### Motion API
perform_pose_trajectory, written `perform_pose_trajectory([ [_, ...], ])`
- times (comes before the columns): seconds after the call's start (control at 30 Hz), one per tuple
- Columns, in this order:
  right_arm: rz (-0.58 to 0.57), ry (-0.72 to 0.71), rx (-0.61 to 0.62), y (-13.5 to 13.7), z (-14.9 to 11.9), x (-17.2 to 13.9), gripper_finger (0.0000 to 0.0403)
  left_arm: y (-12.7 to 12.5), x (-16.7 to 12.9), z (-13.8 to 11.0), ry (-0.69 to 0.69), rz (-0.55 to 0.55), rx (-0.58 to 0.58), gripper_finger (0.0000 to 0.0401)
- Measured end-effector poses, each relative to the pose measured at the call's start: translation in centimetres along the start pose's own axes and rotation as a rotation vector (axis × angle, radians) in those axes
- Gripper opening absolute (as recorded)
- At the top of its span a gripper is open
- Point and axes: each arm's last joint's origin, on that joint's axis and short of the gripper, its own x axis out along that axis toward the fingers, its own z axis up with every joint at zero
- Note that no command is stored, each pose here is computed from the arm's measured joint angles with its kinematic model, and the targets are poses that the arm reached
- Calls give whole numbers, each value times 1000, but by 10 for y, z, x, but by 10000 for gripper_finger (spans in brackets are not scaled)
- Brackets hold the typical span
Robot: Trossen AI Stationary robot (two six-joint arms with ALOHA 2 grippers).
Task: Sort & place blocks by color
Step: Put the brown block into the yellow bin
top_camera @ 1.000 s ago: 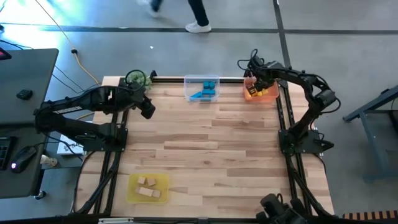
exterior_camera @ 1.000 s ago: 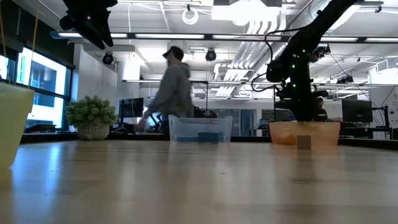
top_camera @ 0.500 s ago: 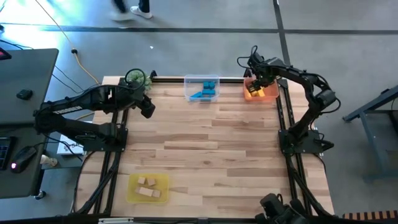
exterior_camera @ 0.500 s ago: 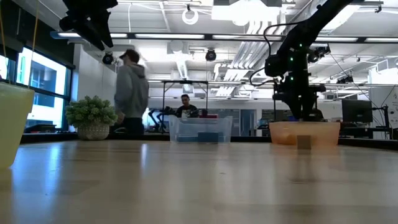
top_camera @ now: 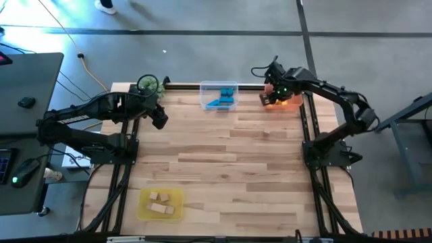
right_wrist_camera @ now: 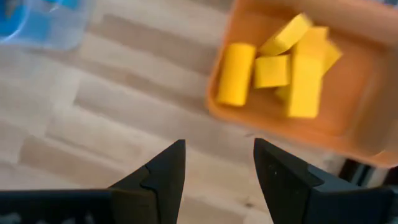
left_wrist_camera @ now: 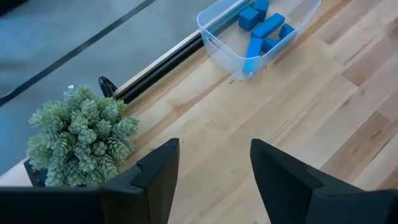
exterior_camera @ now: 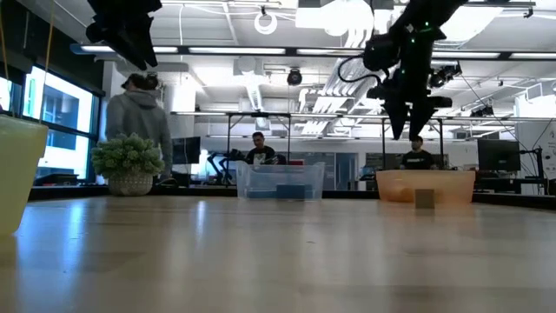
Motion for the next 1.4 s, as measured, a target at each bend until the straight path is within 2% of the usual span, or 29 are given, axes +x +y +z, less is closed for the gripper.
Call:
perform_pose_trajectory([
  [0.47,62,86,-235,52,-41,-6,177,-1,0,0,10,-23,57,188],
  [0.83,49,220,-449,57,-76,18,177,-2,0,-1,23,-58,89,188],
  [1.13,93,193,-622,55,-86,42,177,-2,0,-1,23,-60,87,188],
  [1.4,116,173,-675,53,-91,55,177,-2,0,0,20,-60,85,188],
])
